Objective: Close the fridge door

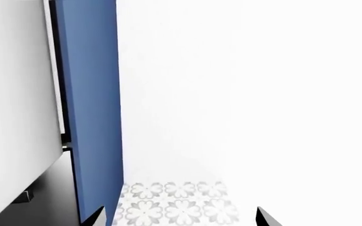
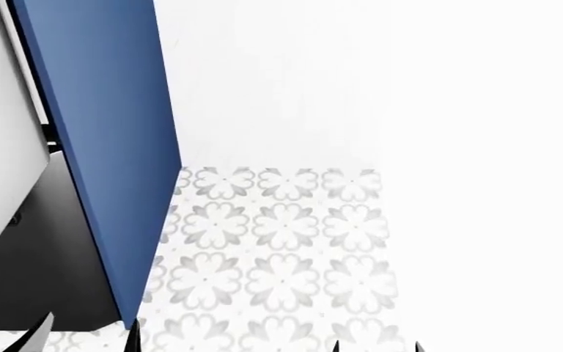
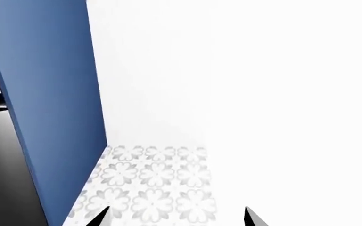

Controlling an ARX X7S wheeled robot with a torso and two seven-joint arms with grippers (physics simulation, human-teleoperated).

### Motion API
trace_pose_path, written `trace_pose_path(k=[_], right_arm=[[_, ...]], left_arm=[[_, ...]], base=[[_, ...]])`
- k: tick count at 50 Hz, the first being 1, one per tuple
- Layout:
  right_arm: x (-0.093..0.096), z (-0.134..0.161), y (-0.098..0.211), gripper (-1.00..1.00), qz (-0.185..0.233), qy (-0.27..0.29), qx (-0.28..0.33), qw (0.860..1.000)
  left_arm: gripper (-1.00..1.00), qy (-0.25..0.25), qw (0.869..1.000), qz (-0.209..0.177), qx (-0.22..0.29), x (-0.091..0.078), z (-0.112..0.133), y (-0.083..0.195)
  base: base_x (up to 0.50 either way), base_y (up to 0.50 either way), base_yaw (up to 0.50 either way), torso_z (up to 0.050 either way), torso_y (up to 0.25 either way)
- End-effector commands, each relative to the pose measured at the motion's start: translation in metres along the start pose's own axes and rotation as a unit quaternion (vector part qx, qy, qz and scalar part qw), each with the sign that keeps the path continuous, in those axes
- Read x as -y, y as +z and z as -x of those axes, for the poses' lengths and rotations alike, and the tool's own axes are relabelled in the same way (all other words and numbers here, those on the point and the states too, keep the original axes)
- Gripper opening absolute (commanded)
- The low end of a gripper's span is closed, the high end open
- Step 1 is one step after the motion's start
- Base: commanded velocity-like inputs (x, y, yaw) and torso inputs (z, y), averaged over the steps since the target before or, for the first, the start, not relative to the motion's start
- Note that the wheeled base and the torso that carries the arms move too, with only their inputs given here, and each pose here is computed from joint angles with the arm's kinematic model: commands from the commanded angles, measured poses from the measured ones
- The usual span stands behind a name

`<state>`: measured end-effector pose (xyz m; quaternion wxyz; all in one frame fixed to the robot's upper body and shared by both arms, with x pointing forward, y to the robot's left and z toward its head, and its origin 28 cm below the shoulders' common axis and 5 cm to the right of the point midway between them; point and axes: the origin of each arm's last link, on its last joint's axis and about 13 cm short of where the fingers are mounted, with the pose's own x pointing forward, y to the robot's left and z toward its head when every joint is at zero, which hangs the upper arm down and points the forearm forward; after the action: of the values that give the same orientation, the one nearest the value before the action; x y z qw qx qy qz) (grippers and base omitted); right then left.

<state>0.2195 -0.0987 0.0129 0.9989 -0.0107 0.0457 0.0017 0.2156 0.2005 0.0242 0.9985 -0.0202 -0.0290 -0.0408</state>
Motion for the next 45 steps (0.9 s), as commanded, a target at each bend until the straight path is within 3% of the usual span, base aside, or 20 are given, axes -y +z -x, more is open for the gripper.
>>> trace_pose_path(k=[1,45], right_arm=[[-0.0002,-0.0003,-0.0005,1.00,0.000,0.001,0.000,1.000],[-0.0001,0.0000,0.0011,1.00,-0.001,-0.001,0.001,1.000]], left_arm=[[1.00,-0.001,1.000,0.001,0.002,0.0000,0.0001,0.0008],[1.00,-0.001,1.000,-0.002,0.003,-0.0003,0.0006,0.0009]], base=[[0.50,0.00,0.00,0.000,0.000],[0.50,0.00,0.00,0.000,0.001]])
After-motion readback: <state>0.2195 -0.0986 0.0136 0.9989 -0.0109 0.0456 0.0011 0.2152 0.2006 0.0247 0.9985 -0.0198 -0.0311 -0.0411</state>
